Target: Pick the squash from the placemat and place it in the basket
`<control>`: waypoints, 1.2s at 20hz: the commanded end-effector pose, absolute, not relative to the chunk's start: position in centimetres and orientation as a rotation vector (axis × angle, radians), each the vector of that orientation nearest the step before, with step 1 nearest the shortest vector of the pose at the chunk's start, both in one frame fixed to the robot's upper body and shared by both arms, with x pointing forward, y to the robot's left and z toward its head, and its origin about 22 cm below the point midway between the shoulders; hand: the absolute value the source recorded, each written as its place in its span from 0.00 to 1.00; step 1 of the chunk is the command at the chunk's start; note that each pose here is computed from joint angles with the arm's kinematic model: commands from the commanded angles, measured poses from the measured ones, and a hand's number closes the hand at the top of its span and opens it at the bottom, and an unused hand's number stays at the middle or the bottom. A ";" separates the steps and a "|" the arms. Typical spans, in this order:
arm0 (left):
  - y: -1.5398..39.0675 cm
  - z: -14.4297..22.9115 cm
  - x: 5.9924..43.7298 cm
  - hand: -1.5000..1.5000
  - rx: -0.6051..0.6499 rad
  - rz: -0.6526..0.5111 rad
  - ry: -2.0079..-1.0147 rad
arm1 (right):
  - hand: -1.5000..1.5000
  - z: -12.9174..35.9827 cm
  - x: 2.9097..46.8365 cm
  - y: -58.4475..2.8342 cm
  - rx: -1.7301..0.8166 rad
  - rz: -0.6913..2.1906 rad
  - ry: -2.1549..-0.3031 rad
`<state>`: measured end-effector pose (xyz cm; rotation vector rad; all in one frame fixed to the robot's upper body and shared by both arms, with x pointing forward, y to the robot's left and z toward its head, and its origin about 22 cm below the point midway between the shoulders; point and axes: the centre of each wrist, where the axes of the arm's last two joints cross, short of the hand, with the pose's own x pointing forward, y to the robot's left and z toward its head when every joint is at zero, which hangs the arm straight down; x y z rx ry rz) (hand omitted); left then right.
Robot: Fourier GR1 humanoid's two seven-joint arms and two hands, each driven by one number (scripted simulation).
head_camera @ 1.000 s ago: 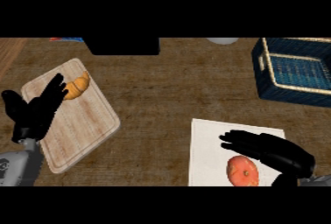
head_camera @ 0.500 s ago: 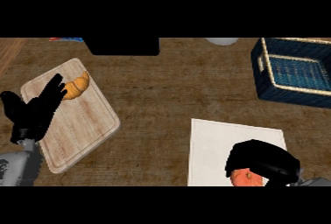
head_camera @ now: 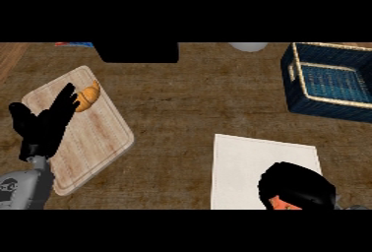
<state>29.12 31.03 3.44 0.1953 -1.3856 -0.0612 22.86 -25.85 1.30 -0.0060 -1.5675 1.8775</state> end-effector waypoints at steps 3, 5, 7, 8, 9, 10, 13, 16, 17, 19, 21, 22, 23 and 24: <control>33.0 3.9 28.0 0.50 0.216 -0.051 -1.374 | 1.00 1.4 19.6 -23.6 -0.229 1.564 -1.429; 32.8 3.4 28.0 0.50 0.240 -0.029 -1.356 | 1.00 1.7 18.1 -23.2 -0.333 1.442 -1.360; 32.6 3.5 27.5 0.50 0.216 -0.036 -1.365 | 1.00 3.2 16.3 -20.7 -0.374 1.374 -1.354; 33.5 3.9 27.7 0.50 0.229 -0.033 -1.372 | 1.00 3.6 15.9 -19.3 -0.382 1.343 -1.335; 32.2 3.4 27.4 0.50 0.215 -0.035 -1.374 | 1.00 4.8 13.9 -19.3 -0.355 1.302 -1.352; 32.4 4.5 28.6 0.50 0.225 -0.051 -1.366 | 1.00 6.3 14.1 -18.8 -0.326 1.248 -1.387; 32.2 3.0 27.5 0.50 0.218 -0.033 -1.365 | 1.00 7.2 12.4 -16.3 -0.176 1.008 -1.562; 31.6 4.2 28.5 0.50 0.213 -0.041 -1.391 | 1.00 10.9 11.0 -16.4 -0.084 0.859 -1.724; 31.5 3.4 27.3 0.50 0.179 -0.059 -1.369 | 1.00 12.2 10.8 -16.3 -0.138 0.843 -1.777; 31.6 4.2 29.1 0.50 0.213 -0.048 -1.379 | 1.00 15.1 9.2 -17.8 -0.215 0.803 -1.838; 31.8 4.0 29.0 0.50 0.203 -0.062 -1.383 | 1.00 16.4 8.0 -17.5 -0.257 0.736 -1.838; 31.9 3.9 29.1 0.50 0.219 -0.040 -1.388 | 1.00 16.7 8.1 -18.0 -0.285 0.709 -1.840; 33.2 4.9 29.2 0.50 0.205 -0.057 -1.390 | 1.00 17.0 8.2 -17.7 -0.308 0.683 -1.854; 32.5 4.2 28.5 0.50 0.209 -0.058 -1.375 | 1.00 17.3 8.4 -18.1 -0.334 0.668 -1.862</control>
